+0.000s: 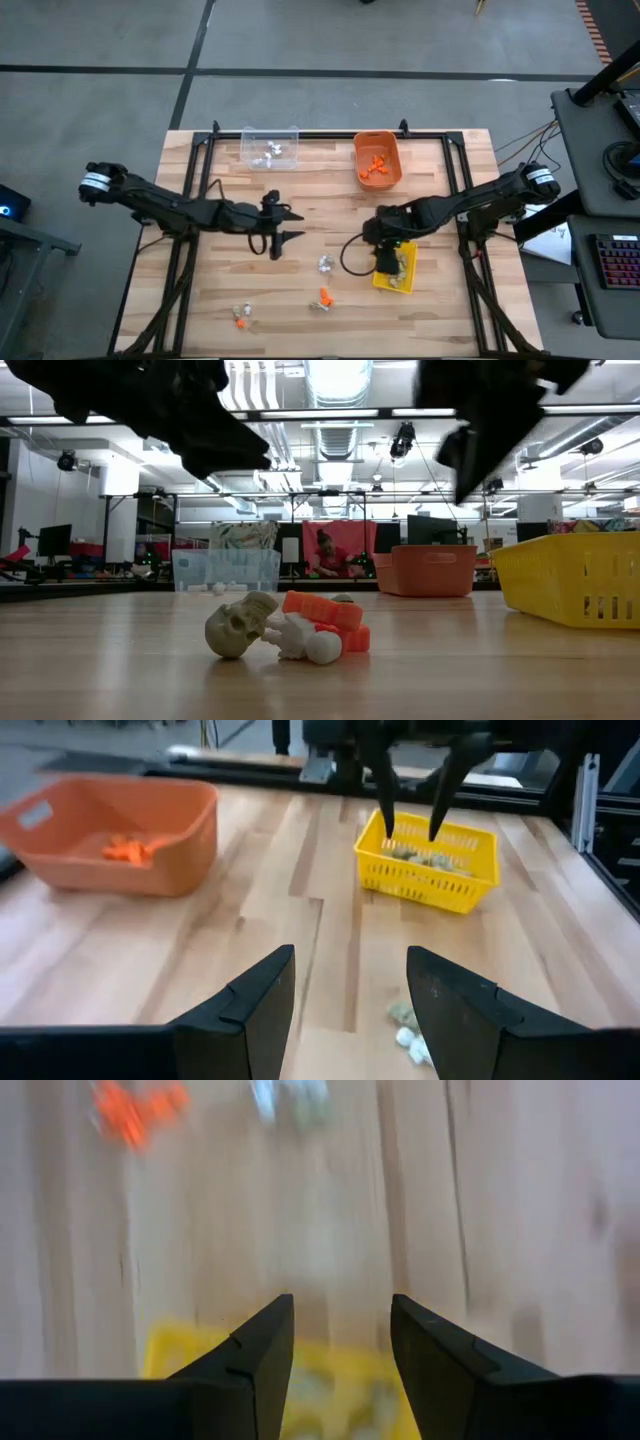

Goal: Sort Halloween decoration
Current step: Put the white skeleton toy into the transparent bin

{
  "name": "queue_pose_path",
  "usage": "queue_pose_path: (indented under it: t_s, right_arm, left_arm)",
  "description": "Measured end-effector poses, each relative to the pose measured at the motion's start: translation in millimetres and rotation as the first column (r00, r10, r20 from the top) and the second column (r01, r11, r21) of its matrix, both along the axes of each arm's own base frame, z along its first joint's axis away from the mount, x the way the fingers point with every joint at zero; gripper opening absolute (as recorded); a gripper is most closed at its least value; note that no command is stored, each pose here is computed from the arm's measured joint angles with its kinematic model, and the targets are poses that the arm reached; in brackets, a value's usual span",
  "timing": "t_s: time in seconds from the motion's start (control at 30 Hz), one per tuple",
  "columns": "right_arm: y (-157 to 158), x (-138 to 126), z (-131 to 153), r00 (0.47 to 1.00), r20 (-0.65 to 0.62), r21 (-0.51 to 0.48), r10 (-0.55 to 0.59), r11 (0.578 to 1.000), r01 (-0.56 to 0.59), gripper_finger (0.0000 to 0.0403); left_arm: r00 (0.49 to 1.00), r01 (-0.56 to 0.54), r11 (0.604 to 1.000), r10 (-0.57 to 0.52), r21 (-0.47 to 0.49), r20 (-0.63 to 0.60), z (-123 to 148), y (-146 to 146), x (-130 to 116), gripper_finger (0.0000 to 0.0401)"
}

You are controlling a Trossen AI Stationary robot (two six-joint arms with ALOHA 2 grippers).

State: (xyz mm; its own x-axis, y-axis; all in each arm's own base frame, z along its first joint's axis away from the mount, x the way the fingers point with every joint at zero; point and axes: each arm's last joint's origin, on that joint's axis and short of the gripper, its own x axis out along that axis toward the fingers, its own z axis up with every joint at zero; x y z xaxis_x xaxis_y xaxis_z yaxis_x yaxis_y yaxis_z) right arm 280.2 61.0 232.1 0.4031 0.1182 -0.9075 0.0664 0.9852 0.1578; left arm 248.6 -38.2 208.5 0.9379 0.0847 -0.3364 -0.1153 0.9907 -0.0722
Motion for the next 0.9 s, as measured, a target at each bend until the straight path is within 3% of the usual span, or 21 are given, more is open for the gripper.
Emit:
queue_pose_path:
  t_s: [0.17, 0.33, 0.6, 0.9]
  right_arm:
    - [1, 21, 4, 0.974, 0.207, -0.062, 0.096, 0.994, -0.085, 0.0156]
    - [-1, 40, -1, 0.936, 0.316, -0.113, 0.158, 0.985, -0.128, 0.0155]
    - [-3, 75, -31, 0.925, 0.291, -0.184, 0.243, 0.963, -0.195, 0.0157]
    - [-5, 113, -57, 0.902, 0.250, -0.134, 0.351, 0.935, -0.327, 0.0157]
  left_arm:
    - [0.999, -0.040, 0.997, 0.040, -0.060, -0.008, -6, -2, 3, 0.0176]
    - [0.975, -0.216, 0.975, 0.218, -0.059, 0.032, 4, 4, -5, 0.0176]
    - [0.947, -0.275, 0.957, 0.286, -0.095, 0.144, 36, 10, -27, 0.0176]
    - [0.919, -0.276, 0.954, 0.298, -0.116, 0.258, 61, 14, -47, 0.0176]
